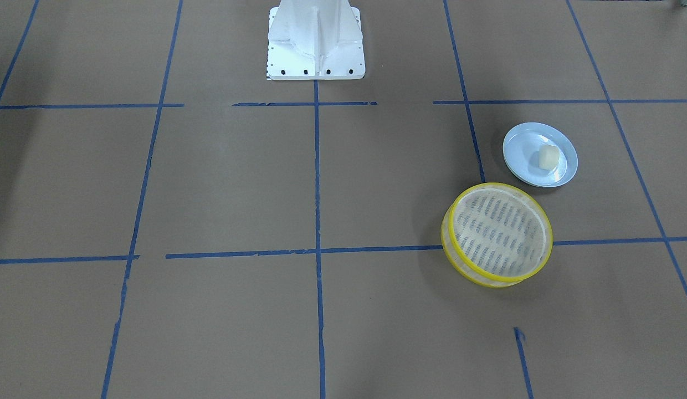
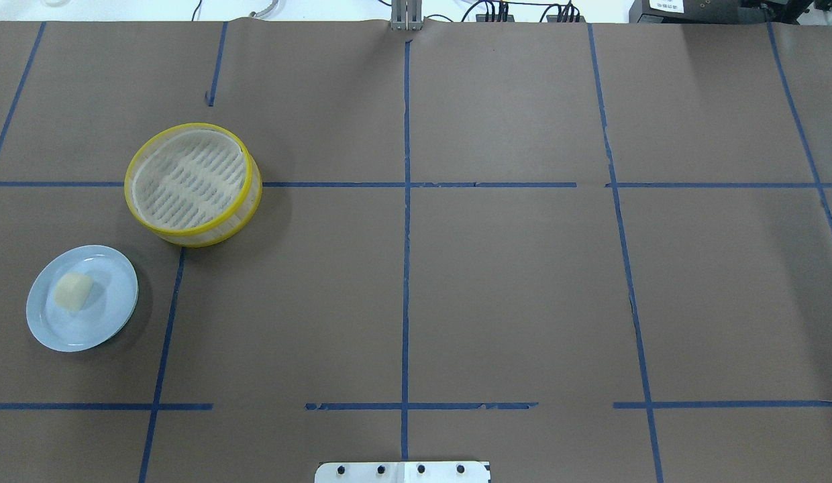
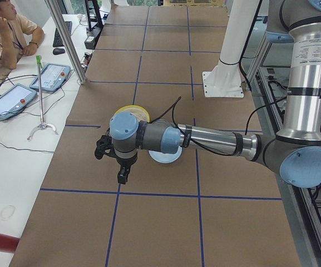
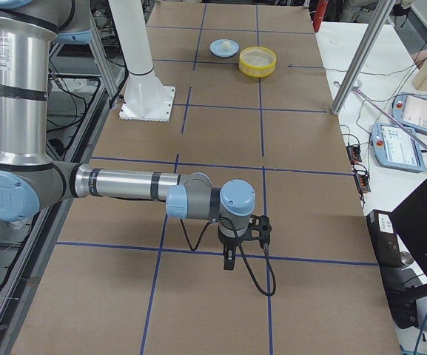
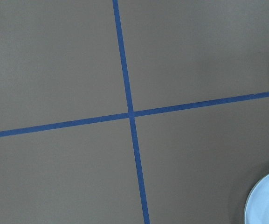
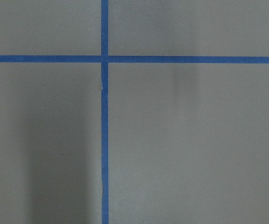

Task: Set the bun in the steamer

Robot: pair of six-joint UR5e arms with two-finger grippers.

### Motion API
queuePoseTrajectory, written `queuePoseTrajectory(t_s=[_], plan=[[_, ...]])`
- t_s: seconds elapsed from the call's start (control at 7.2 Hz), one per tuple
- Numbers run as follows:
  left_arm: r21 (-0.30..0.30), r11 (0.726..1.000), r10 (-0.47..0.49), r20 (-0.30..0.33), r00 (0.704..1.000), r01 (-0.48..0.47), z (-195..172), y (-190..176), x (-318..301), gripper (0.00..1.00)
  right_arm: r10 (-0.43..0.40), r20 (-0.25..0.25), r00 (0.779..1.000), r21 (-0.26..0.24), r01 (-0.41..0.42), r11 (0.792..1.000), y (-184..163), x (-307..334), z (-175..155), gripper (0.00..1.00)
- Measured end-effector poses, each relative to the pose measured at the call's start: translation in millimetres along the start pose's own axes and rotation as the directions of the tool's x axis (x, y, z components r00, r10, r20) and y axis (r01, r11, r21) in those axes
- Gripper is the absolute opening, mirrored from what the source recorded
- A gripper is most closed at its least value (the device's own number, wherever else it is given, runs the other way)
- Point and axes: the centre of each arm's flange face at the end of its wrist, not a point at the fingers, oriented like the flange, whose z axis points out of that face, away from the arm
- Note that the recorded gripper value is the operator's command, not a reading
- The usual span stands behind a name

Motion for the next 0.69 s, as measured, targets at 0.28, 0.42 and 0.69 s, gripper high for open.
queuePoseTrajectory(t_s=[0.28,0.42,0.69], plan=[[0.020,0.999,0.050,0.003,0.999,-0.050,-4.0,1.1,4.1,1.00,0.000,0.000,1.000,0.000,0.000,1.000,0.0,0.0,0.0,1.00],[0.020,0.998,0.057,0.005,0.998,-0.057,-2.5,6.3,1.8,1.00,0.000,0.000,1.000,0.000,0.000,1.000,0.0,0.0,0.0,1.00],[-0.006,0.999,0.033,0.004,0.999,-0.033,9.1,27.4,-9.9,1.00,0.000,0.000,1.000,0.000,0.000,1.000,0.0,0.0,0.0,1.00]])
